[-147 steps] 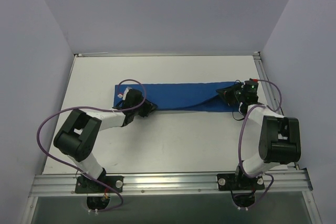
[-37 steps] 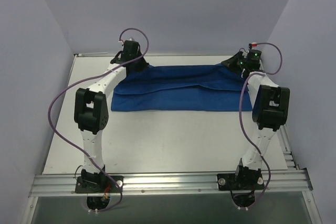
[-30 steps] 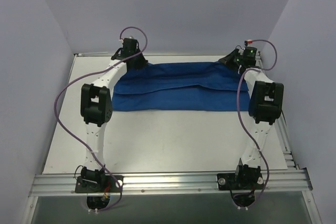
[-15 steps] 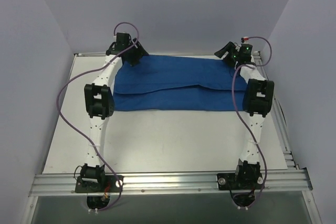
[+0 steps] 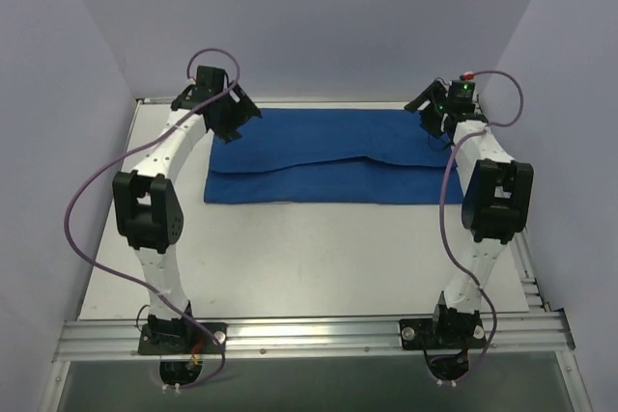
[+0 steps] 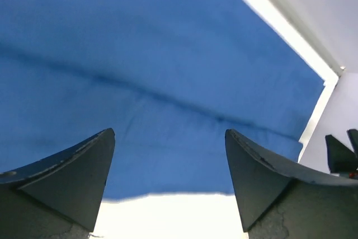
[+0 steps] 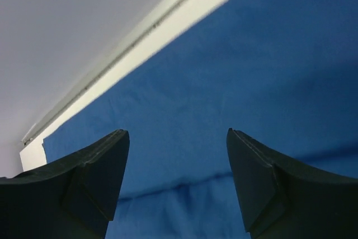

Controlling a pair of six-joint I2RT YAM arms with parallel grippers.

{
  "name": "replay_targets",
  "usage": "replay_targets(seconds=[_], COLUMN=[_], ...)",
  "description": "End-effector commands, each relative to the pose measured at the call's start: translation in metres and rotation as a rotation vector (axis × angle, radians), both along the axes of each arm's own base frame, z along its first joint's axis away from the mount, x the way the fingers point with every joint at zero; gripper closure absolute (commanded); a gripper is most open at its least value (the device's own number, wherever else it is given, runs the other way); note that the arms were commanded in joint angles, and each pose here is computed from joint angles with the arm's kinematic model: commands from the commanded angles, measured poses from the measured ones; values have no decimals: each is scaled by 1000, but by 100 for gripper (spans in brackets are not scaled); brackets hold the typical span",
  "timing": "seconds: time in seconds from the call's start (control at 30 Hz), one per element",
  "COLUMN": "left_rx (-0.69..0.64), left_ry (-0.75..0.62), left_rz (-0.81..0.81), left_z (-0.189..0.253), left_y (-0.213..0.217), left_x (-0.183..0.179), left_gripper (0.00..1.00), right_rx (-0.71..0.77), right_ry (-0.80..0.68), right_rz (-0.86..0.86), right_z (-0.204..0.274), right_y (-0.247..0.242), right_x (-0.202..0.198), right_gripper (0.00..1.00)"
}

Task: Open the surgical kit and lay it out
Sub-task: Open the surgical kit at the center of the board.

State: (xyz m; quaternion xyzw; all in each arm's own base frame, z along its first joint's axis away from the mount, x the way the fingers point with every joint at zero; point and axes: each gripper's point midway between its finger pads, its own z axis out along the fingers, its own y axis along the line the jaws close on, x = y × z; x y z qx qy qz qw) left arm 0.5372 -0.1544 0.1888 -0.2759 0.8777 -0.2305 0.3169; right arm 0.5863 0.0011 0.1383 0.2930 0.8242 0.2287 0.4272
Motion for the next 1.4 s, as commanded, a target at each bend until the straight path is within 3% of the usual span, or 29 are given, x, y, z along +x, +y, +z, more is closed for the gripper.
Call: replay_targets(seconds=[0.0,0.03,0.13,0.27,0.47,0.97,1.37], left_rx=[-82,-85,-56,-42,-47,-106,-136], left_ry=[38,98,110,184,294,365,357], left_rz=[67,101,139,167,270,367,422], left_z=[-4,-24,-26,-43,-78,-111,-125], left_y=[-12,-9,-4,3,23,48,60], left_x=[-38,-53,-70,-91,-97,-96,-89], left_gripper=[12,13,12,11,8,10,20], right_rx=[78,94,111,154,186,210,213], right_ry=[9,57,75,112,107,130,131], right_rz=[-105,-122,-145,-189,-231,-257,-264], right_z=[23,5,-7,-26,-39,-61,-71], right_y=[14,17,23,24,19,0,-11], right_x=[-37,-51,-73,-93,-103,-117,-126], right_gripper=[31,31,30,22,16,23,30])
